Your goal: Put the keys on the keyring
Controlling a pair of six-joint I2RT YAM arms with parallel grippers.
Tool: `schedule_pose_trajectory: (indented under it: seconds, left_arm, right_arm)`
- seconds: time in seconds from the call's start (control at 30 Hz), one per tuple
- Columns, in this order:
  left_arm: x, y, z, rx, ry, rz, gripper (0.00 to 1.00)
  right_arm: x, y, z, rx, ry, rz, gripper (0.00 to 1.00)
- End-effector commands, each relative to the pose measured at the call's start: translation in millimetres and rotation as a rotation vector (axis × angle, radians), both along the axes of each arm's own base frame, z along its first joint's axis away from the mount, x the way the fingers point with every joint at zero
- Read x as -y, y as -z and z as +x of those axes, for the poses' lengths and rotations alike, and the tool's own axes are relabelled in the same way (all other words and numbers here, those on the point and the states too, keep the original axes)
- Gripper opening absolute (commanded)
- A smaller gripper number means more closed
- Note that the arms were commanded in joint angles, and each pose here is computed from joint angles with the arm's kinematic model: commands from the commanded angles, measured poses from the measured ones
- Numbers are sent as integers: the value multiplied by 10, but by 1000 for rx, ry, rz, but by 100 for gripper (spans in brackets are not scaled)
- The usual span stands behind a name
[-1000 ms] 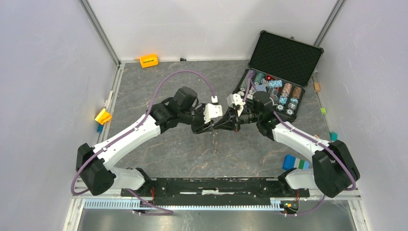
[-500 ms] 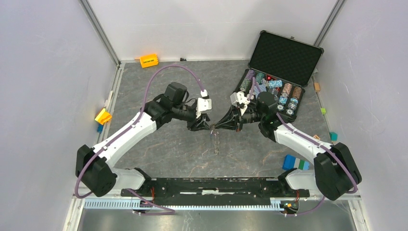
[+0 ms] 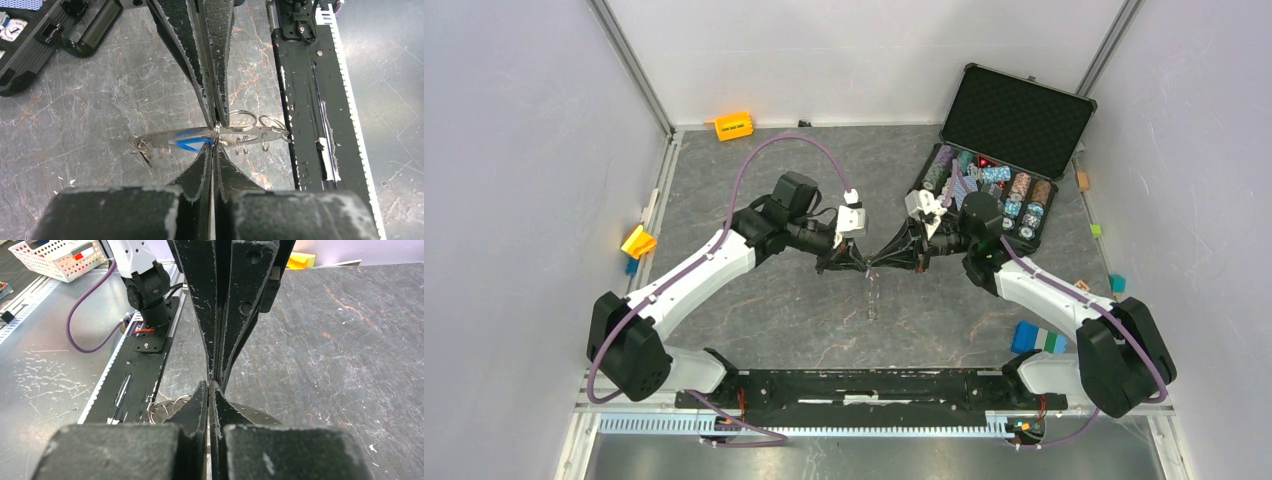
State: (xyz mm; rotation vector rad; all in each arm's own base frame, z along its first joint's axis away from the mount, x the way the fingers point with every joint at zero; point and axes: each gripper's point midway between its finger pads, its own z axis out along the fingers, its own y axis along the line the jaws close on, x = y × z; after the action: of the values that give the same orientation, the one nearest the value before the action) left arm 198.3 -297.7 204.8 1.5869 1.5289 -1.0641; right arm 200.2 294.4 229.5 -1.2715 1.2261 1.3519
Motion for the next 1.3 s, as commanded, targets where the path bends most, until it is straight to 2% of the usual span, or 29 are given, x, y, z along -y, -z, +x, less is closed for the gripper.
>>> schedule_pose_trajectory:
  seconds: [0.0, 0.3, 0.63, 0.73, 0.9, 1.13, 1.27]
  left_arm:
    - [54, -54, -36, -3, 40, -42, 2]
    - [169, -130, -131, -92, 66, -140, 2]
    - [259, -69, -105, -164, 69, -163, 2]
    - [285, -80, -67, -170, 56, -170, 9]
    - [282, -116, -1, -126, 28, -170, 26]
    - [161, -175, 30, 3, 3, -133, 41]
    - [98, -234, 53, 66, -5, -111, 53]
  right_arm:
    - [31, -182, -23, 75, 2, 53, 0]
    - [48, -281, -93, 54, 3, 117, 0]
    - [65, -334, -141, 54, 1, 145, 0]
    - [68, -321, -145, 51, 2, 143, 0]
    - [72, -306, -156, 53, -1, 141, 0]
    - [76, -236, -111, 65, 10, 112, 0]
    - [77, -227, -105, 66, 11, 108, 0]
